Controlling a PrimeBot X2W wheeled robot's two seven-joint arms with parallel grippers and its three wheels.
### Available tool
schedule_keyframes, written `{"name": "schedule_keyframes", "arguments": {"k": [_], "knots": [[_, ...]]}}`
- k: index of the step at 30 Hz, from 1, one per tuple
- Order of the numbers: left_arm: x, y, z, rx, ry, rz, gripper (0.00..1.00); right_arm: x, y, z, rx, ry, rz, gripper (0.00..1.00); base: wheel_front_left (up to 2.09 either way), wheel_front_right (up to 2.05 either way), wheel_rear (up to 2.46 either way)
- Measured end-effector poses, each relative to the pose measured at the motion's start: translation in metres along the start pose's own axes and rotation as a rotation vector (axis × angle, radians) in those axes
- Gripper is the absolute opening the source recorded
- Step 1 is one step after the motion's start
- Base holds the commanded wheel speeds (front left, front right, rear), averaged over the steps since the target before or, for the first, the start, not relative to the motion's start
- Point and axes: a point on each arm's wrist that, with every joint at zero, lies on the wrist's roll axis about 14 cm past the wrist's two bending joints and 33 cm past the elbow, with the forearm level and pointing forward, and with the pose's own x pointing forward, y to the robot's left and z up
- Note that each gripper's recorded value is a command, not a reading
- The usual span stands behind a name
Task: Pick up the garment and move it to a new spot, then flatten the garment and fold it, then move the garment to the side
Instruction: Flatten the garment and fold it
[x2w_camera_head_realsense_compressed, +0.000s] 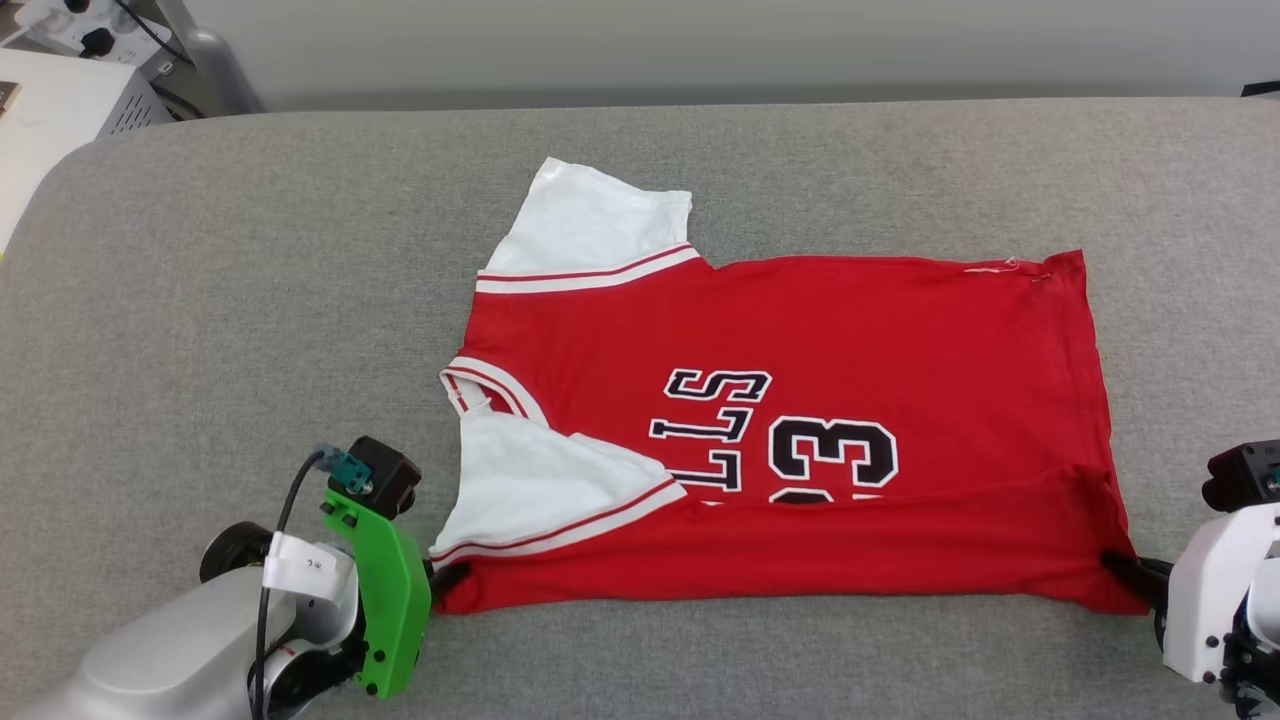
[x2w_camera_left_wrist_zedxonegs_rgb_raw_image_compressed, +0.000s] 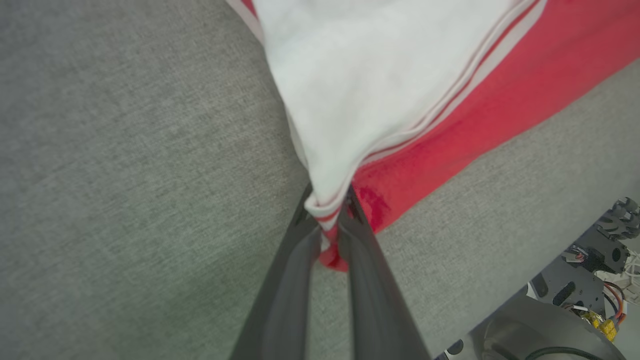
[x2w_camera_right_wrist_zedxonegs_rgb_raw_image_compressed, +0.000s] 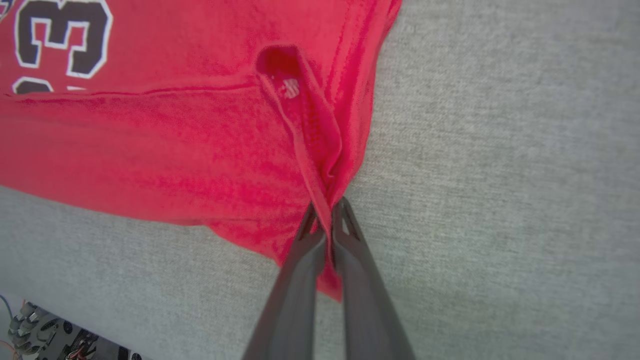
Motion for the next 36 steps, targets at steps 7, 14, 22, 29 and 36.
{"name": "schedule_keyframes", "arguments": {"k": [7,14,22,29,36], "knots": [[-0.002,0.007,0.005,-0.017,-0.045,0.026,1.0,0.002,0.001,0.009,0.017,-0.084,-0.006,1.0,0.0,0.0,0.0],[-0.03,0.028,0.041,0.012,-0.202,0.101,1.0,-0.017,0.0,0.058,-0.013,-0.342,-0.019,1.0,0.0,0.0,0.0],[-0.056,0.045,0.129,0.138,-0.445,0.192,1.0,-0.044,0.006,0.11,-0.049,-0.656,-0.043,1.0,0.0,0.0,0.0],[-0.054,0.05,0.218,0.246,-0.616,0.229,1.0,-0.073,0.016,0.15,-0.084,-0.934,-0.075,1.0,0.0,0.0,0.0],[-0.007,0.05,0.278,0.266,-0.549,0.157,1.0,-0.057,0.031,0.151,-0.117,-0.941,-0.067,1.0,0.0,0.0,0.0]]}}
